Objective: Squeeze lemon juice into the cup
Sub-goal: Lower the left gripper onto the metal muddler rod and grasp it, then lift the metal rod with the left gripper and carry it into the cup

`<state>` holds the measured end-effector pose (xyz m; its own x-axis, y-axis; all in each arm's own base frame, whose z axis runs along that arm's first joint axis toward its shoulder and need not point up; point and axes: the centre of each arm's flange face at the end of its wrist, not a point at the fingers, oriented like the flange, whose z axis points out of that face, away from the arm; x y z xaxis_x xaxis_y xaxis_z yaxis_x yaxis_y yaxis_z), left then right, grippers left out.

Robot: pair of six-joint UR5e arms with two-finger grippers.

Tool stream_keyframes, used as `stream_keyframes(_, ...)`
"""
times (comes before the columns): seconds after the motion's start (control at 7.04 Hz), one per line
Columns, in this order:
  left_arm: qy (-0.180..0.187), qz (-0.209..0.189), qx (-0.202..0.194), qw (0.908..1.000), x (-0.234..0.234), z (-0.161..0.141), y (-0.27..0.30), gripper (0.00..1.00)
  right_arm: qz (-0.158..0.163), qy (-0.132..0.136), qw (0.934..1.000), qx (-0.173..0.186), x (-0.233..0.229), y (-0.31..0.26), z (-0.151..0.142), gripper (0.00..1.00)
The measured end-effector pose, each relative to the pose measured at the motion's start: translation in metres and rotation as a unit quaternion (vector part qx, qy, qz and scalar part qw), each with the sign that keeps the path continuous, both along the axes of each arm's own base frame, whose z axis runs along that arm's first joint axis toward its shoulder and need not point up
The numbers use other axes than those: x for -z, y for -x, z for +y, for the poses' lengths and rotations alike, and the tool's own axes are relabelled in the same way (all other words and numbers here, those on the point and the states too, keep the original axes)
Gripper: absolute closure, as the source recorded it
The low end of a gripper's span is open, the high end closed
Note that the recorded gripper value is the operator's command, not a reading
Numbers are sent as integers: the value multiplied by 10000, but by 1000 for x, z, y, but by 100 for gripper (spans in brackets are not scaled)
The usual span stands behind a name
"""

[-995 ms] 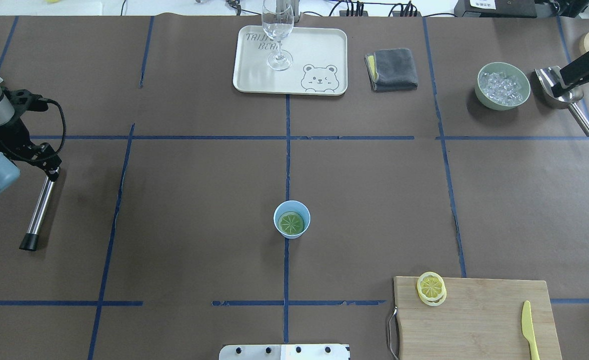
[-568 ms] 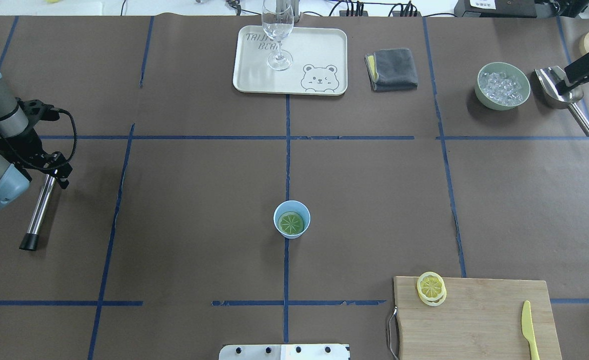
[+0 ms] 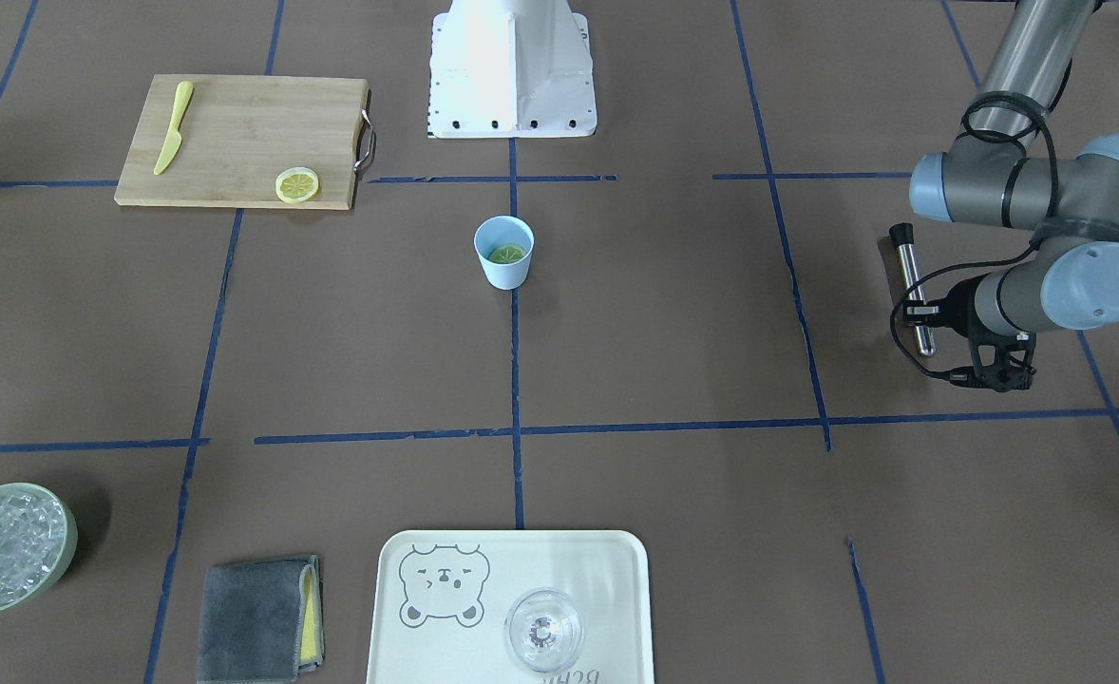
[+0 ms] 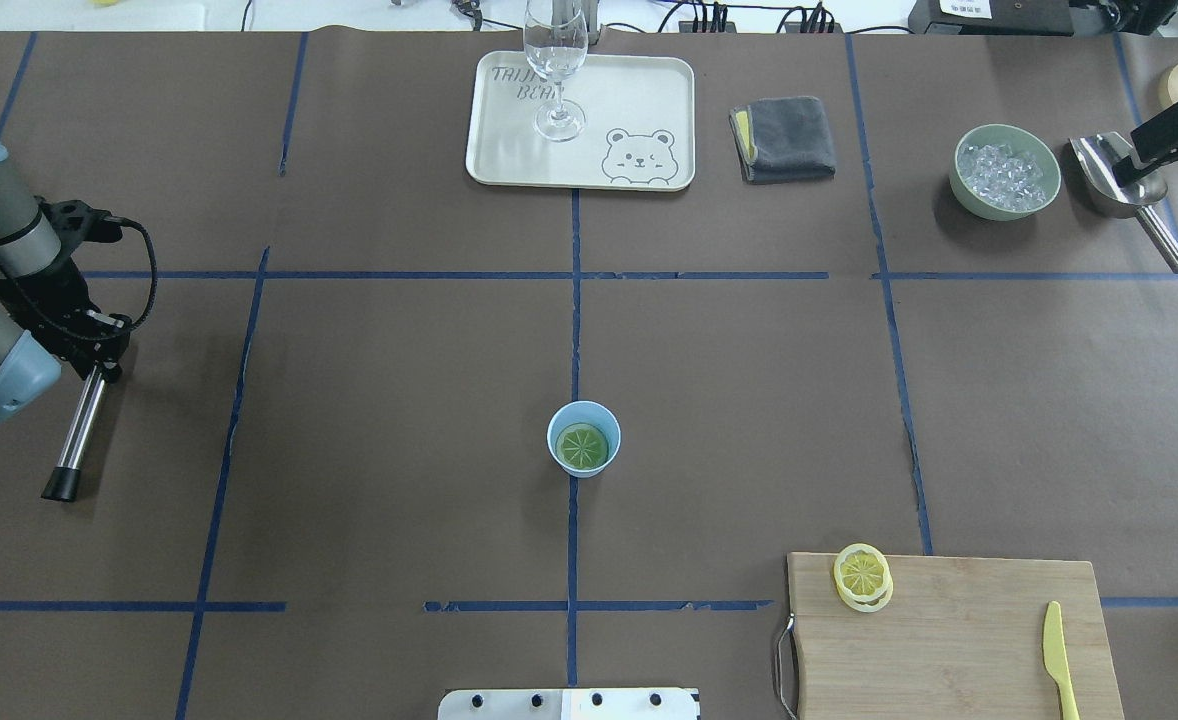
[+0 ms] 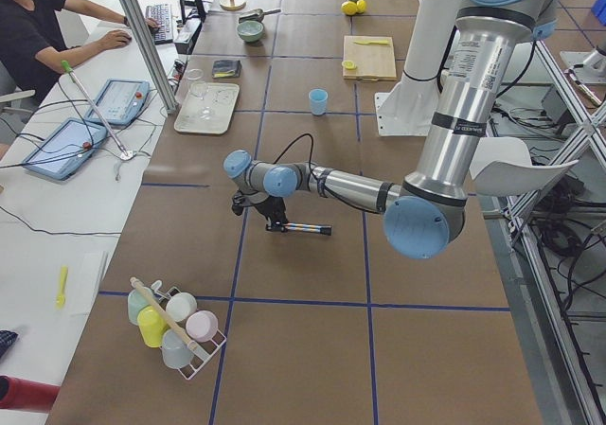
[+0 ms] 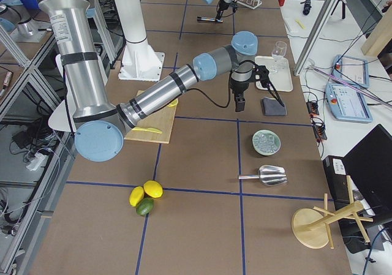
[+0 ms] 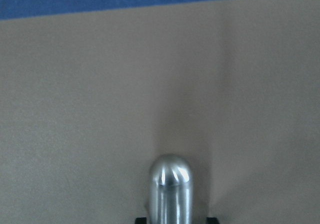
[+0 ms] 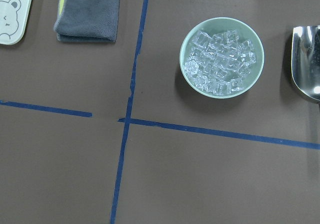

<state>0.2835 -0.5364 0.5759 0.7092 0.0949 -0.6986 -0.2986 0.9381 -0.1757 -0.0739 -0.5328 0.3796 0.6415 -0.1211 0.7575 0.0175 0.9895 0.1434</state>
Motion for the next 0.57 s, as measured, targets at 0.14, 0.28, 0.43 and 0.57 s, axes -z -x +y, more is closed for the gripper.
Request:
stream_keyframes(0.14, -94, 45, 9, 9999, 12, 4, 4, 100, 0, 8, 10000, 0, -1, 0, 0, 0)
stream_keyframes(0.28, -249, 127, 16, 9996, 31, 11, 9, 100, 3, 18, 10000, 2, -3, -1, 1, 0)
stream_keyframes(0.43, -548, 232, 41, 9982, 63, 13, 14, 100, 8, 36, 10000, 1, -5, -2, 2, 0)
stream_keyframes(0.57, -1097, 258, 127, 9936, 108, 11, 19, 100, 22, 61, 10000, -19, -8, -4, 2, 0)
